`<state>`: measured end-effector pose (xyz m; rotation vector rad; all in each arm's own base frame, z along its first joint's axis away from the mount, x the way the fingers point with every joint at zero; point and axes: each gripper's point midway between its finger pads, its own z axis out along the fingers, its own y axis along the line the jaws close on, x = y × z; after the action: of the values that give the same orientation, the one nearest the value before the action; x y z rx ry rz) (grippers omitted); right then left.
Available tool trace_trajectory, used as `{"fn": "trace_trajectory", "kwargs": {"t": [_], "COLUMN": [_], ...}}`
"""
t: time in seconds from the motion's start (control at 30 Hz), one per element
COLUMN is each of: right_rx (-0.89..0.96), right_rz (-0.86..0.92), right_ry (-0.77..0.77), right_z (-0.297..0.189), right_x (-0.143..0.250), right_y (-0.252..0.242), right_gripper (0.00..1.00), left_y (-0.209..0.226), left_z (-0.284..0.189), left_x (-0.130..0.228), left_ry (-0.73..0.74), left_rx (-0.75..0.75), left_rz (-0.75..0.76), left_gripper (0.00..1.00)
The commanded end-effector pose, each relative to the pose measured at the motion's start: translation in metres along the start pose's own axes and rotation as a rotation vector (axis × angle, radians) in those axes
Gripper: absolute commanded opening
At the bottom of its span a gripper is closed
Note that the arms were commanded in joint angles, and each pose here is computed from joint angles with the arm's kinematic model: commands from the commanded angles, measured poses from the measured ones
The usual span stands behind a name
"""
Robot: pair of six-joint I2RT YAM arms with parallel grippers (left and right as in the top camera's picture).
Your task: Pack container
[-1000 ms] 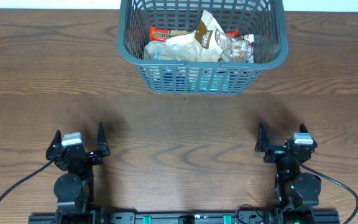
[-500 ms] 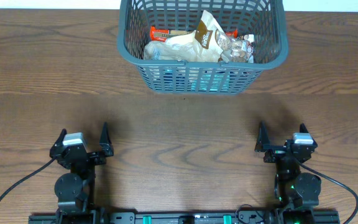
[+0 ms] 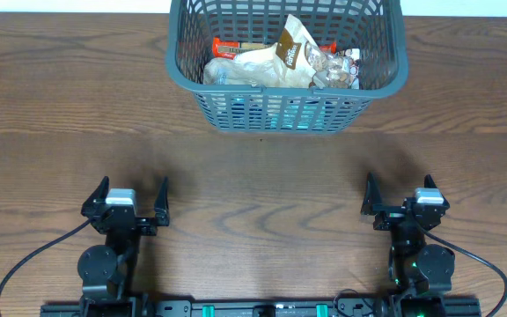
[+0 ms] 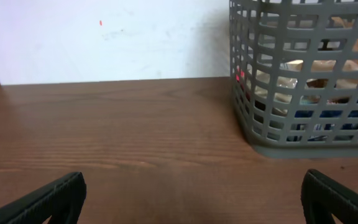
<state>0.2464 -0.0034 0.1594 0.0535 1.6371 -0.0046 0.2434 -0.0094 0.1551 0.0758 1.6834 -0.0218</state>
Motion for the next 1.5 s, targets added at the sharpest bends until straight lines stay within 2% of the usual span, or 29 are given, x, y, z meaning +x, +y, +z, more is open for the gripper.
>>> {"fn": "trace_trajectory", "kwargs": {"t": [0.0, 0.27, 1.47], "right_rx": [0.016, 0.016, 0.015], "right_rz": [0.014, 0.014, 0.014], "right_ry": [0.000, 0.000, 0.000], "right_z": [0.000, 0.000, 0.000], "right_x": [0.001, 0.001, 0.001], "right_y": [-0.003, -0.003, -0.003], "right_gripper": [0.99, 0.99, 0.99], "left_y": [-0.006, -0.012, -0.018], "left_z": [0.002, 0.002, 0.002], "left_x": [0.015, 0.015, 0.015], "left_ry": [0.031, 0.029, 0.028], "left_rx": [0.031, 0.053, 0.071], "left_rz": [0.024, 0.113, 0.114], "left_gripper": [0.99, 0.99, 0.99]}}
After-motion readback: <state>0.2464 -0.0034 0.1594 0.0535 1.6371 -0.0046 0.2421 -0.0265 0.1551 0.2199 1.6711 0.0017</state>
